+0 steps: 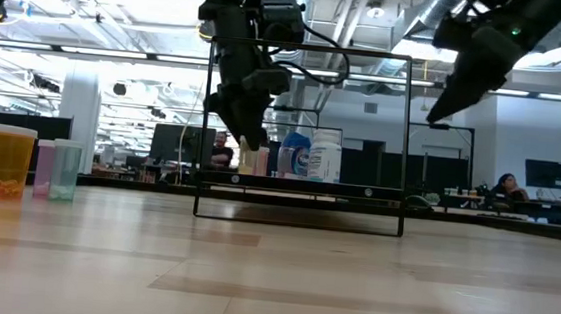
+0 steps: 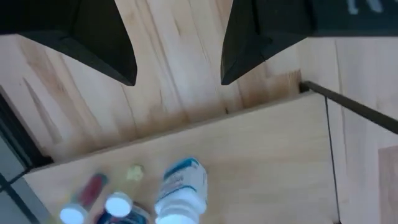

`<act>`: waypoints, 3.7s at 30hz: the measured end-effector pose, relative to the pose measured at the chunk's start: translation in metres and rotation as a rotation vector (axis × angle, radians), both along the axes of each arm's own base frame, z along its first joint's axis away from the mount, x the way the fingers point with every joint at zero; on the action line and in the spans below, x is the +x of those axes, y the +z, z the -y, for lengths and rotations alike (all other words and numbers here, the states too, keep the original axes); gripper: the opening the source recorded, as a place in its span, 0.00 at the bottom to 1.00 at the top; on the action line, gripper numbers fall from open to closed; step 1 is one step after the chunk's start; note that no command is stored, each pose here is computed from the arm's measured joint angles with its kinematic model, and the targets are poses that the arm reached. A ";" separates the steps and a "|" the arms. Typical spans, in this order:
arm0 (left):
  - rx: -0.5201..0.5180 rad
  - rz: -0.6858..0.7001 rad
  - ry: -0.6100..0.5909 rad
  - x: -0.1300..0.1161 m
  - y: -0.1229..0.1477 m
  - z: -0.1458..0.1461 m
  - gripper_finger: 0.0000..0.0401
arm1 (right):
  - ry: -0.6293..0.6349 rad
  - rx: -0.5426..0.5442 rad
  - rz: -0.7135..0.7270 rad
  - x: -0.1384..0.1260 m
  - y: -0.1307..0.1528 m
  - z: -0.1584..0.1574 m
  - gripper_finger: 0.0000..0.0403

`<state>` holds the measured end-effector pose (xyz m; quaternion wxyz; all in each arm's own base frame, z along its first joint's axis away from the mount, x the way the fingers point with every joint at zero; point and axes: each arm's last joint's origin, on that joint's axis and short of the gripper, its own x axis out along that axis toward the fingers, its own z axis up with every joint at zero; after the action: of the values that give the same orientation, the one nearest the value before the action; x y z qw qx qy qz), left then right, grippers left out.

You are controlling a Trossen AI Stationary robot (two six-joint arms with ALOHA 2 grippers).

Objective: Pick and place medicine bottles onto shelf by color
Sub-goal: Put the yellow pill bottle on the shelf, then put the blue pill bottle on the shelf

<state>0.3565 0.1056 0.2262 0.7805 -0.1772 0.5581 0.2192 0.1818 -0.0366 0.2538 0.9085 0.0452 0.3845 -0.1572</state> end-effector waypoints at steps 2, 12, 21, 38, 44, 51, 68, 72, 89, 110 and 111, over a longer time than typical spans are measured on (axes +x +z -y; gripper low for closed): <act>0.005 0.005 0.000 0.001 0.000 0.000 0.26 | -0.006 0.000 0.042 -0.004 0.002 -0.001 0.63; 0.025 0.019 -0.004 0.003 -0.001 -0.001 0.34 | -0.005 -0.014 0.110 -0.015 0.007 -0.003 0.63; 0.037 0.031 -0.025 0.005 0.005 -0.002 0.45 | 0.000 -0.022 0.118 -0.018 0.009 -0.003 0.63; 0.103 -0.095 -0.176 0.000 0.062 0.023 0.47 | -0.017 0.013 0.041 -0.010 -0.002 -0.003 0.63; 0.139 -0.059 -0.136 -0.033 0.099 0.042 0.47 | 0.020 -0.015 0.099 -0.019 -0.023 -0.007 0.63; 0.171 0.148 0.042 -0.100 0.142 0.073 0.47 | 0.027 -0.020 0.272 -0.040 -0.046 -0.014 0.63; 0.219 0.379 0.456 -0.190 0.110 0.107 0.47 | 0.169 -0.140 0.563 -0.070 -0.062 -0.027 0.63; 0.153 0.373 0.447 -0.188 0.106 0.109 0.47 | 0.136 -0.073 0.551 -0.072 -0.069 -0.028 0.63; -0.052 0.344 0.349 -0.179 0.099 0.124 0.47 | 0.097 -0.001 0.461 -0.075 -0.079 -0.028 0.63; -0.029 -0.133 0.194 -0.138 0.011 0.171 0.48 | 0.096 0.001 0.455 -0.075 -0.079 -0.028 0.63; -0.019 -0.150 0.181 -0.137 0.008 0.171 0.49 | 0.096 0.001 0.454 -0.075 -0.079 -0.028 0.63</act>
<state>0.2198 -0.0656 0.2345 0.7119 -0.2175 0.5987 0.2959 0.1068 -0.0087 0.1743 0.9782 0.0614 0.1719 -0.0993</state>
